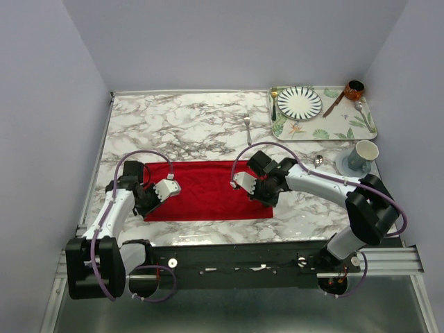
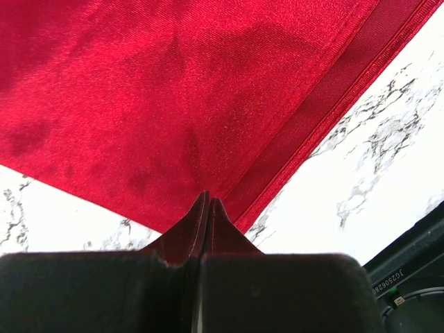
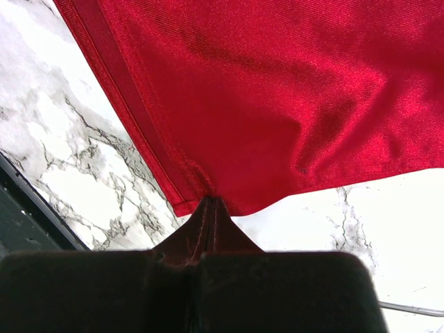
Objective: Fold the napkin into a case and place the utensils inside
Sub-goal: Fold and flatten the napkin at the center of the board.
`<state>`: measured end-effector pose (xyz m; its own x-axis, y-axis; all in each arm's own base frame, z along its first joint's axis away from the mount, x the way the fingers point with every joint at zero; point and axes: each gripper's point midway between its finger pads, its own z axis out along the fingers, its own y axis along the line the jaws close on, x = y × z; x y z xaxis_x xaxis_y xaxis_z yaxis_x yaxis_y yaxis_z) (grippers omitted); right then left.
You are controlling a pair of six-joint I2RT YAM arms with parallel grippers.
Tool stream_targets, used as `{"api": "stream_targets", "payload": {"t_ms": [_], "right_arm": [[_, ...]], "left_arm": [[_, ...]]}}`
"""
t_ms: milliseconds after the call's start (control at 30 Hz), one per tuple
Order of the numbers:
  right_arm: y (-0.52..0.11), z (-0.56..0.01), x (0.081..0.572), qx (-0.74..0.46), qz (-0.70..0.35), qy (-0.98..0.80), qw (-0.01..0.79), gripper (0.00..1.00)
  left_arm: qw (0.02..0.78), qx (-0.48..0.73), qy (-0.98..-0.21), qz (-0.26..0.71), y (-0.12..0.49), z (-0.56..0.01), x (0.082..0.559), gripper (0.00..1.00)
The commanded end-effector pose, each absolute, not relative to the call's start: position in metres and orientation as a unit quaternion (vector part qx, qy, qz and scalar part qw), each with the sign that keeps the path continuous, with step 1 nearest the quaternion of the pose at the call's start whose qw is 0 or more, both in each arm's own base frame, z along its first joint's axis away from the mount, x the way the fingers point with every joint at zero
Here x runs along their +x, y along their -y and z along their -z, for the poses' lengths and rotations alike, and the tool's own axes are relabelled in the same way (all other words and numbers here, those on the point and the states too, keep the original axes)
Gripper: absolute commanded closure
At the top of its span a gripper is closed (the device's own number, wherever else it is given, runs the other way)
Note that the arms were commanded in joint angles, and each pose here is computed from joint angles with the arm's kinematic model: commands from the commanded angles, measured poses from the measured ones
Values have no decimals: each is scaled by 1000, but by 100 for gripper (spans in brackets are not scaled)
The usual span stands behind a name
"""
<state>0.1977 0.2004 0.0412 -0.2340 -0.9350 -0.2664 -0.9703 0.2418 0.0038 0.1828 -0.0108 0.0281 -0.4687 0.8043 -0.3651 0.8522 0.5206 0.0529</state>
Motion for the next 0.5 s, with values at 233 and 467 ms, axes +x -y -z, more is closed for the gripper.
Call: {"api": "stream_targets", "payload": {"t_ms": [233,467], "right_arm": [[-202,-47,202,-608,-75,-783,107,99],[-201,-47,202,-609,-75,-783,104,99]], "left_arm": [[170,495,-852,30,-2,-30,189,56],[158,494,-855,32,-3,-23,191,58]]}}
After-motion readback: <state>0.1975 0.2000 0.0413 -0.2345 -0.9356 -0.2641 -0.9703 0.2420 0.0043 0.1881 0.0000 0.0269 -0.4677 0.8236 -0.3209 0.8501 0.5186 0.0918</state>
